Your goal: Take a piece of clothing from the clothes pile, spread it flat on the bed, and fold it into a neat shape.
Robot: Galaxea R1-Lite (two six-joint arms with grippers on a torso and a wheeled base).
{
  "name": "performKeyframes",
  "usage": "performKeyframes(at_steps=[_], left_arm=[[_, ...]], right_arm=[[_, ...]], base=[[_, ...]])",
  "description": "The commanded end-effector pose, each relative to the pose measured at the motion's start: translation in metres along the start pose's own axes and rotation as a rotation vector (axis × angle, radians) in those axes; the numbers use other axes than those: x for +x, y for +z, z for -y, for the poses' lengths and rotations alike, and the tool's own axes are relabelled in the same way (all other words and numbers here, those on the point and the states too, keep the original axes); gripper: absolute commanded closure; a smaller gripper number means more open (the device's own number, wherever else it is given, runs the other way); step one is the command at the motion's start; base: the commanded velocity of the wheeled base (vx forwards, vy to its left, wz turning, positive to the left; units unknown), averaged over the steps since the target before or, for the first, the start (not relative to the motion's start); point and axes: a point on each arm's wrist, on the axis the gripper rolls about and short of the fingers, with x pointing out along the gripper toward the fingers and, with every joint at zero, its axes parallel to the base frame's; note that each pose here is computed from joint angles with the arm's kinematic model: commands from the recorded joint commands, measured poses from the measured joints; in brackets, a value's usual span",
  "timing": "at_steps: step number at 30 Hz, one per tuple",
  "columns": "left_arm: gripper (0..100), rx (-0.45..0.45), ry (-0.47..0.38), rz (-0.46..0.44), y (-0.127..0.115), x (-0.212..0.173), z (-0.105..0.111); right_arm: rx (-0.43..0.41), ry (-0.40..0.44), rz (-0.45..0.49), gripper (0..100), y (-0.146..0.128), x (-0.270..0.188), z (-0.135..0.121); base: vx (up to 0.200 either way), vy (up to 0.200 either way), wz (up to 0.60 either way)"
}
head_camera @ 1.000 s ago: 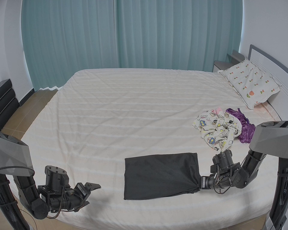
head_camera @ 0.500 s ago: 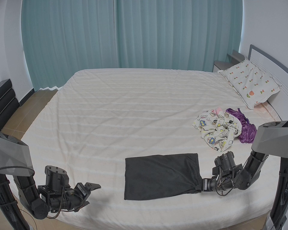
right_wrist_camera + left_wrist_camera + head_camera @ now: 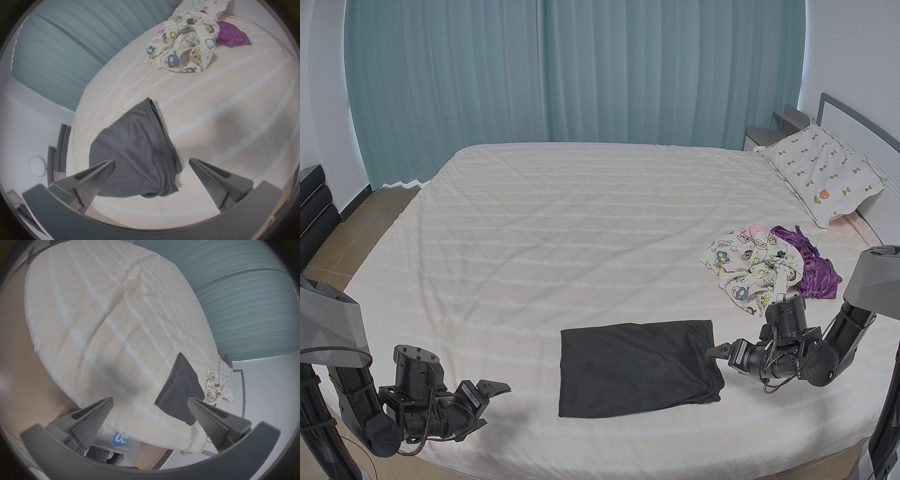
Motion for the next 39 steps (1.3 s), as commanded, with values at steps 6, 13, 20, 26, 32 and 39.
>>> performKeyframes(at_steps=[6, 13, 20, 26, 32, 39], left_arm=[[0, 0.006, -0.003, -0.001, -0.001, 0.001, 0.001], [0, 0.006, -0.003, -0.001, -0.001, 0.001, 0.001], [0, 0.006, -0.004, 0.001, 0.000, 0.001, 0.002], [0, 0.029, -0.033, 0.067, 0.005, 0.004, 0.012], [0, 0.182, -0.046, 0.243, 0.027, 0.031, 0.038], [0, 0.315, -0.026, 0.271, 0.045, 0.085, 0.046]], right_arm=[[0.120, 0.043, 0.049, 0, -0.004, 0.006, 0.008], [0.141, 0.034, 0.050, 0, -0.004, 0.006, 0.013], [0.145, 0.036, 0.056, 0, -0.003, 0.005, 0.013], [0.142, 0.039, 0.058, 0, -0.004, 0.002, 0.013], [0.130, 0.077, 0.093, 0, -0.009, 0.001, 0.014], [0.125, 0.081, 0.098, 0, -0.013, 0.002, 0.017]], base=[[0.000, -0.167, 0.00], [0.000, -0.200, 0.00], [0.000, -0.200, 0.00], [0.000, -0.067, 0.00], [0.000, 0.000, 0.00], [0.000, 0.000, 0.00]])
